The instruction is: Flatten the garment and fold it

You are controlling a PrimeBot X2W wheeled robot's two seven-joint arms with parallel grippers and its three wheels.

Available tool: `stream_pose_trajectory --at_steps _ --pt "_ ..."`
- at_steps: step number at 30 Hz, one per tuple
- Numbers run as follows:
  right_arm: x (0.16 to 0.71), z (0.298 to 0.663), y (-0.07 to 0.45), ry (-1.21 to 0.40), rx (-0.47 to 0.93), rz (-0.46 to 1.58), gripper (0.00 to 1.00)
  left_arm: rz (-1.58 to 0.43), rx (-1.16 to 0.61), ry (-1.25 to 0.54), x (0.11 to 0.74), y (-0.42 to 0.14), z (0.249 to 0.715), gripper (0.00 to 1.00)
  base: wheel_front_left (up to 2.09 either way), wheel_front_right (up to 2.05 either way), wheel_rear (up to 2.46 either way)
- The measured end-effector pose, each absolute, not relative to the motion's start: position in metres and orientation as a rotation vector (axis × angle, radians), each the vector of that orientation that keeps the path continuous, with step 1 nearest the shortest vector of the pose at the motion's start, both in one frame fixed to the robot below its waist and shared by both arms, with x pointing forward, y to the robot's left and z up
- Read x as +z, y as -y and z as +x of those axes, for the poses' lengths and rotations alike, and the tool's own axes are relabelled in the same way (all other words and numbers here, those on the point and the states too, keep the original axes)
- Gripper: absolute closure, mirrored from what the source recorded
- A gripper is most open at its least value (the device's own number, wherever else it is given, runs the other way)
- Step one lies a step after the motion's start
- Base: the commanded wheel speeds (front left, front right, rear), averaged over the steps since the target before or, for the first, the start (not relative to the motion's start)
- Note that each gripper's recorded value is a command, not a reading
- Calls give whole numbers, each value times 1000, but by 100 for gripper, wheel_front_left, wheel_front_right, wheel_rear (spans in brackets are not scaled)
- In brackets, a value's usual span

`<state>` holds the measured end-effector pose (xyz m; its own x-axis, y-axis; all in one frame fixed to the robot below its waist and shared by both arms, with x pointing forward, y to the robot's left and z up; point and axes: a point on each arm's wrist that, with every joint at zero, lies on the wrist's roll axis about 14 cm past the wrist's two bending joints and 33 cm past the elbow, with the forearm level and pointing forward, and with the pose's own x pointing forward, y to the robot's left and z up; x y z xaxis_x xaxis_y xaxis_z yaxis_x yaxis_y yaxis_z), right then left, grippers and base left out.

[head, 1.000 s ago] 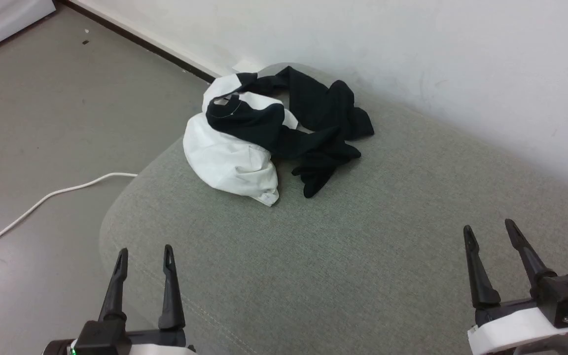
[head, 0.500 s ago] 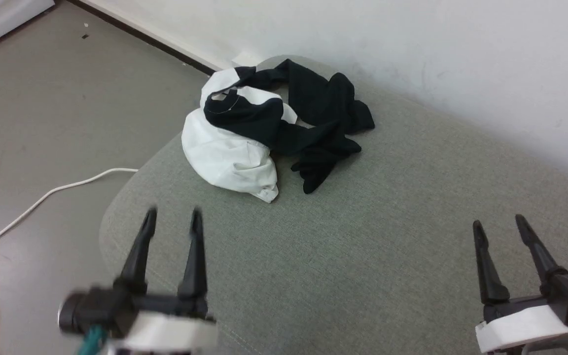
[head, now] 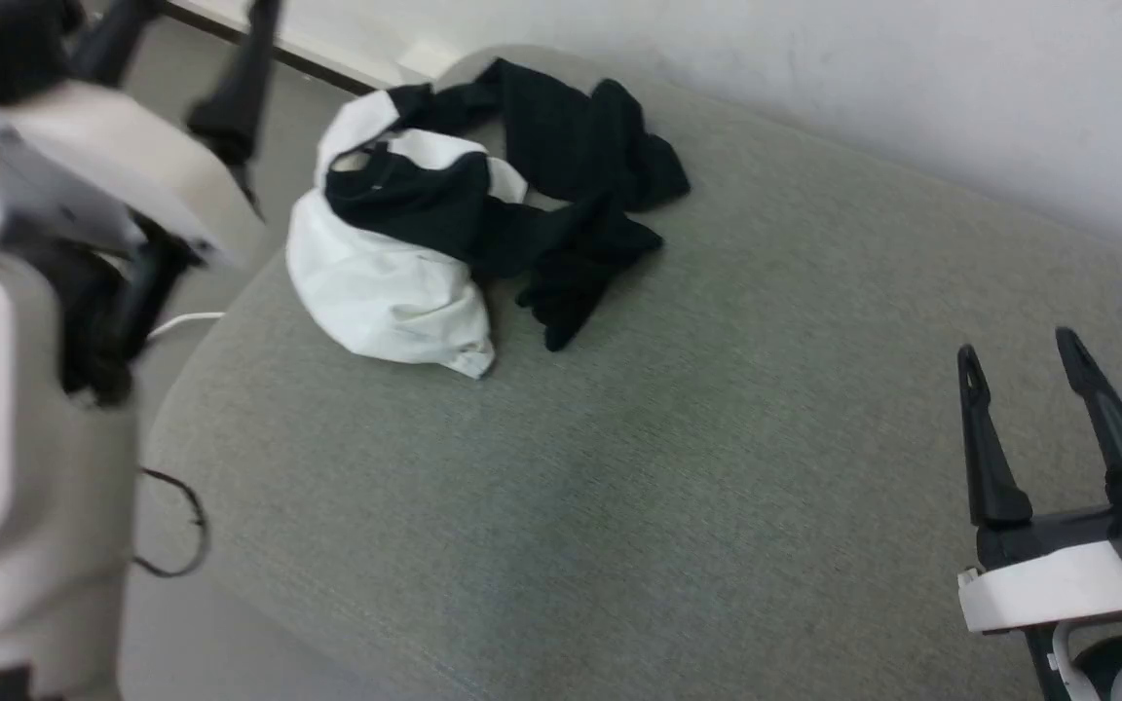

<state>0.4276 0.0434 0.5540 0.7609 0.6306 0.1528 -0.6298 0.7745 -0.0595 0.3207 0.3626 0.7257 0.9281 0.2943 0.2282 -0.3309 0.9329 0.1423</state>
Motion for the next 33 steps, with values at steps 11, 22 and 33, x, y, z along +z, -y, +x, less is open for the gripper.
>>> stream_pose_trajectory --at_steps 11,22,33 --pt "539 456 -2 130 555 -43 0 8 334 -374 622 -413 400 0 0 0 0" --pt "501 477 44 28 429 -108 0 -217 347 -855 475 -396 416 0 0 0 0" --pt "488 478 63 -20 388 -129 0 -264 405 -1025 417 -388 405 0 0 0 0"
